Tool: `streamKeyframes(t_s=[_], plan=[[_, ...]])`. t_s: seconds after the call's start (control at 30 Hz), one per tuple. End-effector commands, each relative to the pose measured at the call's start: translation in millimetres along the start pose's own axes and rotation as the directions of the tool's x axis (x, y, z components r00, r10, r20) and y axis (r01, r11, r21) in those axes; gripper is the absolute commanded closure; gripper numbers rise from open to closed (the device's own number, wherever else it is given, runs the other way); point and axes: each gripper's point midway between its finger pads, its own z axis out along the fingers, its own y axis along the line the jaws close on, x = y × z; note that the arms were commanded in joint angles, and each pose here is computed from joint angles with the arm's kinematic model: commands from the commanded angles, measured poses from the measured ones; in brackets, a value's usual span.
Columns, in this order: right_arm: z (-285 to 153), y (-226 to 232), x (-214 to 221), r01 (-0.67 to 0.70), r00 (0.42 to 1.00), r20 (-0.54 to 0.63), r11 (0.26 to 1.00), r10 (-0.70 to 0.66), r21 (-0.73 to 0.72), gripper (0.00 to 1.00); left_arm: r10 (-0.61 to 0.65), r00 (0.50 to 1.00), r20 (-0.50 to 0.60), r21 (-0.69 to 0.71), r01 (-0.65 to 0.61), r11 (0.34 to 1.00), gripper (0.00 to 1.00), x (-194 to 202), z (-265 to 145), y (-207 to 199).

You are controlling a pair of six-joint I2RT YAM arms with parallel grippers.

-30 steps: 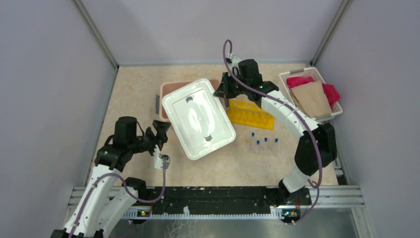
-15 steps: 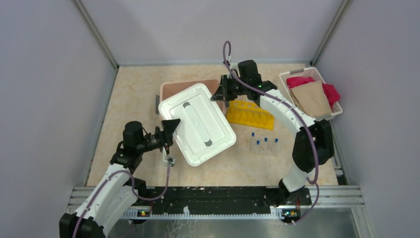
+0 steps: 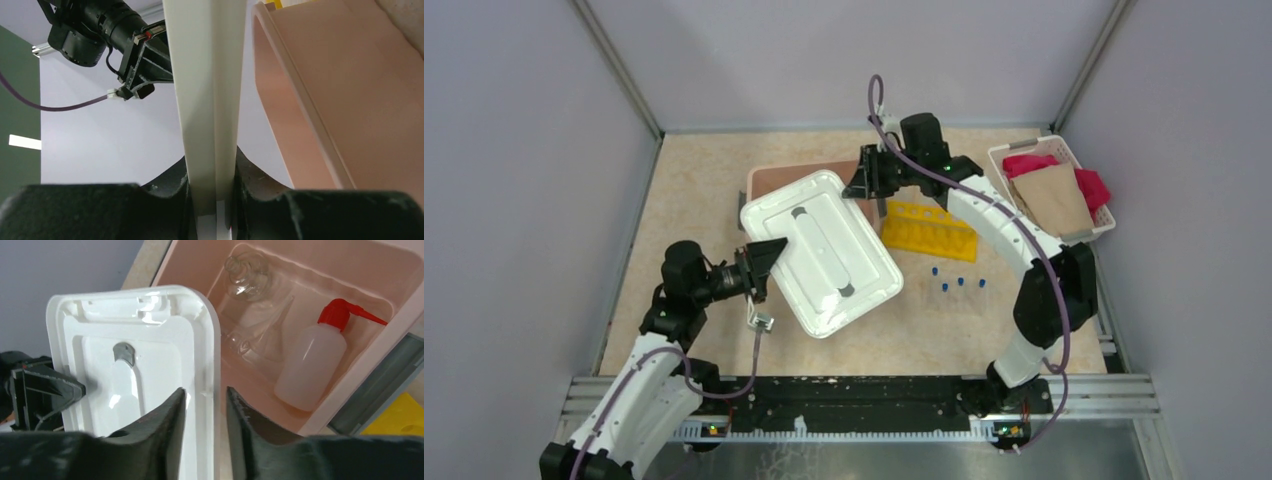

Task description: Organize the chemistry lab equipment

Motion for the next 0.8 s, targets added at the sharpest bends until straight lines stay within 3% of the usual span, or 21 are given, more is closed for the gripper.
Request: streamKeyframes(t_s=[0.0,0.03,0.07,0.1,0.13,0.23,0.3,0.37,0.47,0.63,0.7,0.77], plan=[[-22,22,-35,0.132,0.987,0.095,0.991,-0.133,0.013,0.59,0.170,0.985,0.036,0.012,-0.170,0.985,1.00,-8,-3,13],[-28,22,-38,0.165,0.980,0.111,0.986,-0.168,0.034,0.52,0.158,0.987,0.028,0.028,-0.159,0.987,1.00,-6,-3,11],[-34,22,-43,0.194,0.971,0.132,0.979,-0.201,0.061,0.37,0.144,0.989,0.017,0.038,-0.145,0.989,1.00,-3,-4,11],[-42,23,-49,0.224,0.958,0.161,0.971,-0.235,0.088,0.13,0.128,0.992,0.001,0.048,-0.127,0.991,1.00,1,-5,12],[-50,23,-53,0.263,0.942,0.185,0.958,-0.281,0.118,0.03,0.104,0.994,-0.013,0.061,-0.103,0.993,1.00,4,-6,11],[-86,36,-67,0.406,0.841,0.304,0.894,-0.447,0.190,0.01,-0.024,0.998,-0.051,0.097,0.029,0.995,1.00,14,-11,16],[-109,48,-65,0.521,0.743,0.354,0.823,-0.567,0.225,0.01,-0.149,0.985,-0.086,0.096,0.157,0.983,1.00,23,-14,25],[-134,67,-59,0.612,0.652,0.395,0.757,-0.647,0.229,0.01,-0.302,0.945,-0.127,0.104,0.316,0.943,1.00,31,-18,32],[-158,86,-47,0.714,0.543,0.414,0.661,-0.731,0.232,0.01,-0.510,0.843,-0.170,0.102,0.530,0.842,1.00,40,-21,43],[-198,133,-25,0.870,0.300,0.493,0.446,-0.817,0.210,0.01,-0.656,0.735,-0.173,0.056,0.672,0.738,1.00,45,-25,70],[-206,143,-12,0.912,0.231,0.497,0.364,-0.836,0.190,0.01,-0.685,0.706,-0.177,0.089,0.705,0.704,1.00,39,-27,66],[-211,150,-1,0.938,0.199,0.491,0.309,-0.848,0.153,0.01,-0.695,0.697,-0.177,0.105,0.715,0.691,1.00,36,-28,65]])
